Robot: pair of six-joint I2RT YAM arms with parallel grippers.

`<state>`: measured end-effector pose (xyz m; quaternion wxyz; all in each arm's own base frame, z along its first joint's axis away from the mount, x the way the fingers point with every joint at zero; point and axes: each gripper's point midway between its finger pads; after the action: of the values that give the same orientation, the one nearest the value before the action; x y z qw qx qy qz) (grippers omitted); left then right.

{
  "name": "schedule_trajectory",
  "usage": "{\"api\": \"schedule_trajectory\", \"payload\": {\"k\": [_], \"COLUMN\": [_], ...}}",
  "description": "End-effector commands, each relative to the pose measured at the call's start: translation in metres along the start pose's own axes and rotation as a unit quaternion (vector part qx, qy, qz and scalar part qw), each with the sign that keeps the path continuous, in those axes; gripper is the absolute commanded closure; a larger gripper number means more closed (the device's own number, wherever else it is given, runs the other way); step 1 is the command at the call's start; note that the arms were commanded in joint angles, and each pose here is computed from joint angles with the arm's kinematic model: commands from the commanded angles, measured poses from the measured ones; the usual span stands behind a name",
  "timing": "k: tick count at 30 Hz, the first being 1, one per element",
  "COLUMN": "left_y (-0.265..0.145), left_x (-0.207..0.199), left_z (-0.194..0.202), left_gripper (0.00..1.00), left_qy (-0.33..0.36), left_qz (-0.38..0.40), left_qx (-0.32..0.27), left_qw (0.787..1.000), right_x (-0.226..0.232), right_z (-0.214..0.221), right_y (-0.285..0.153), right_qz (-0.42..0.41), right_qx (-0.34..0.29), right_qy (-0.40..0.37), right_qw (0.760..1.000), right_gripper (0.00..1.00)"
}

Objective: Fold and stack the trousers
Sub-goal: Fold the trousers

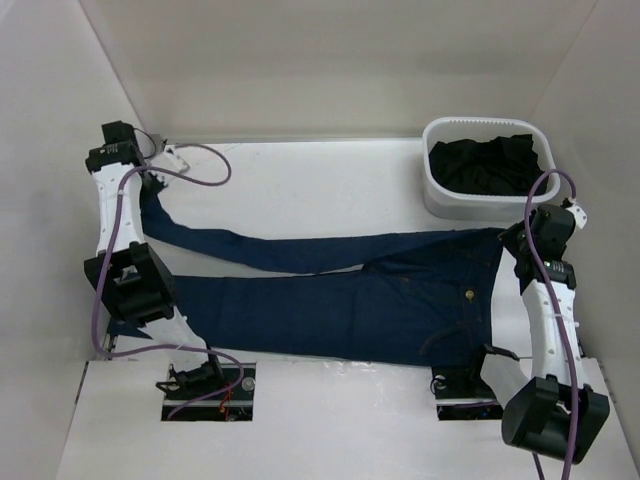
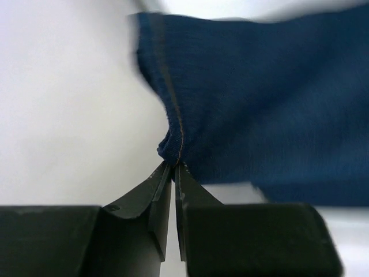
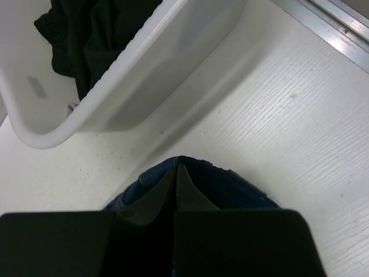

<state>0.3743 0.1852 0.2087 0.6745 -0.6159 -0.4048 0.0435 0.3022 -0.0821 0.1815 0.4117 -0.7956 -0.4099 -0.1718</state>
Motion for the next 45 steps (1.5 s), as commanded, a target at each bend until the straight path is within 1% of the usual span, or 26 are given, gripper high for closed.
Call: {"api": "schedule_trajectory", "payload": {"k": [1,3,4,6,7,8,10,11,12,14,15,17,18,20,22,25,28,30,32,34,36,38,39,41,45], "left_y": [-0.020,-0.031,-0.037,-0.047,-0.043,-0.029,0.004,0.021,0.042,0.078,0.088,0.106,0.112,0.121,0.123,0.115,0.102,0.096,0.087,0.078,0.071,0.075,0.081,0.095,0.121], "left_x": [-0.064,-0.070,-0.077,-0.102,-0.105,-0.103,-0.090,-0.080,-0.070,-0.062,-0.065,-0.070,-0.068,-0.050,-0.014,0.020,0.024,0.020,0.012,-0.011,-0.044,-0.071,-0.078,-0.077,-0.057], "left_z": [0.049,0.061,0.068,0.081,0.080,0.072,0.051,0.039,0.029,0.023,0.023,0.019,0.014,-0.003,-0.025,-0.022,-0.003,0.013,0.025,0.036,0.043,0.049,0.048,0.043,0.029], "left_gripper": [0.96,0.96,0.96,0.94,0.93,0.93,0.93,0.92,0.91,0.87,0.83,0.71,0.65,0.59,0.51,0.47,0.46,0.48,0.48,0.47,0.46,0.44,0.43,0.42,0.45], "left_qy": [0.141,0.174,0.191,0.225,0.228,0.224,0.197,0.169,0.144,0.110,0.104,0.092,0.078,0.046,-0.003,-0.041,-0.051,-0.057,-0.042,0.009,0.074,0.119,0.130,0.127,0.068], "left_qz": [0.161,0.188,0.216,0.311,0.331,0.343,0.354,0.349,0.341,0.337,0.344,0.352,0.340,0.290,0.198,0.103,0.058,0.038,0.022,0.034,0.064,0.086,0.089,0.083,0.073], "left_qx": [0.108,0.135,0.149,0.171,0.170,0.159,0.130,0.118,0.113,0.119,0.123,0.124,0.114,0.083,0.032,0.004,-0.001,0.001,-0.004,-0.006,-0.007,-0.004,-0.003,0.003,-0.003], "left_qw": [0.971,0.957,0.946,0.908,0.900,0.899,0.905,0.914,0.922,0.927,0.925,0.923,0.930,0.952,0.980,0.994,0.997,0.998,0.999,0.999,0.995,0.989,0.988,0.988,0.995], "right_x": [0.033,0.032,0.032,0.032,0.031,0.029,0.026,0.026,0.025,0.024,0.024,0.023,0.022,0.018,0.016,0.014,0.015,0.016,0.017,0.018,0.018,0.019,0.019,0.018,0.021], "right_z": [-0.039,-0.044,-0.045,-0.046,-0.046,-0.046,-0.042,-0.042,-0.042,-0.042,-0.041,-0.038,-0.036,-0.032,-0.027,-0.019,-0.012,-0.008,-0.005,-0.003,-0.002,-0.001,0.000,0.002,0.005], "right_y": [-0.009,-0.010,-0.010,-0.009,-0.008,-0.006,-0.001,0.001,0.003,0.005,0.006,0.007,0.007,0.006,0.004,0.002,0.002,0.002,0.003,0.005,0.007,0.009,0.010,0.013,0.012], "right_qz": [-0.055,-0.056,-0.055,-0.054,-0.052,-0.050,-0.042,-0.039,-0.035,-0.029,-0.028,-0.027,-0.025,-0.019,-0.019,-0.021,-0.024,-0.024,-0.024,-0.022,-0.022,-0.023,-0.024,-0.022,-0.025], "right_qx": [-0.061,-0.064,-0.065,-0.067,-0.067,-0.066,-0.058,-0.057,-0.056,-0.055,-0.054,-0.048,-0.045,-0.039,-0.036,-0.028,-0.020,-0.018,-0.014,-0.011,-0.008,-0.008,-0.007,-0.003,-0.001], "right_qy": [0.003,-0.003,-0.005,-0.009,-0.010,-0.012,-0.014,-0.017,-0.021,-0.028,-0.031,-0.036,-0.039,-0.046,-0.050,-0.056,-0.061,-0.066,-0.071,-0.077,-0.080,-0.081,-0.082,-0.081,-0.083], "right_qw": [0.997,0.996,0.996,0.996,0.996,0.997,0.997,0.997,0.998,0.998,0.998,0.998,0.998,0.998,0.998,0.998,0.998,0.997,0.997,0.997,0.997,0.996,0.996,0.996,0.996], "right_gripper": [1.00,1.00,1.00,1.00,1.00,1.00,1.00,1.00,1.00,1.00,1.00,1.00,1.00,1.00,1.00,1.00,1.00,1.00,1.00,1.00,1.00,1.00,1.00,1.00,1.00]}}
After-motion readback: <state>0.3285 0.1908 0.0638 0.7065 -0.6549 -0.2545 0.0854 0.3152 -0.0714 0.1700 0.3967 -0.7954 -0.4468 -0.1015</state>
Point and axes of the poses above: each gripper's point midway between its finger pads, its own y axis out along the fingers, its own x axis along the line the jaws close on, z = x × y, and after that the axes turned 13 degrees about y, right-handed
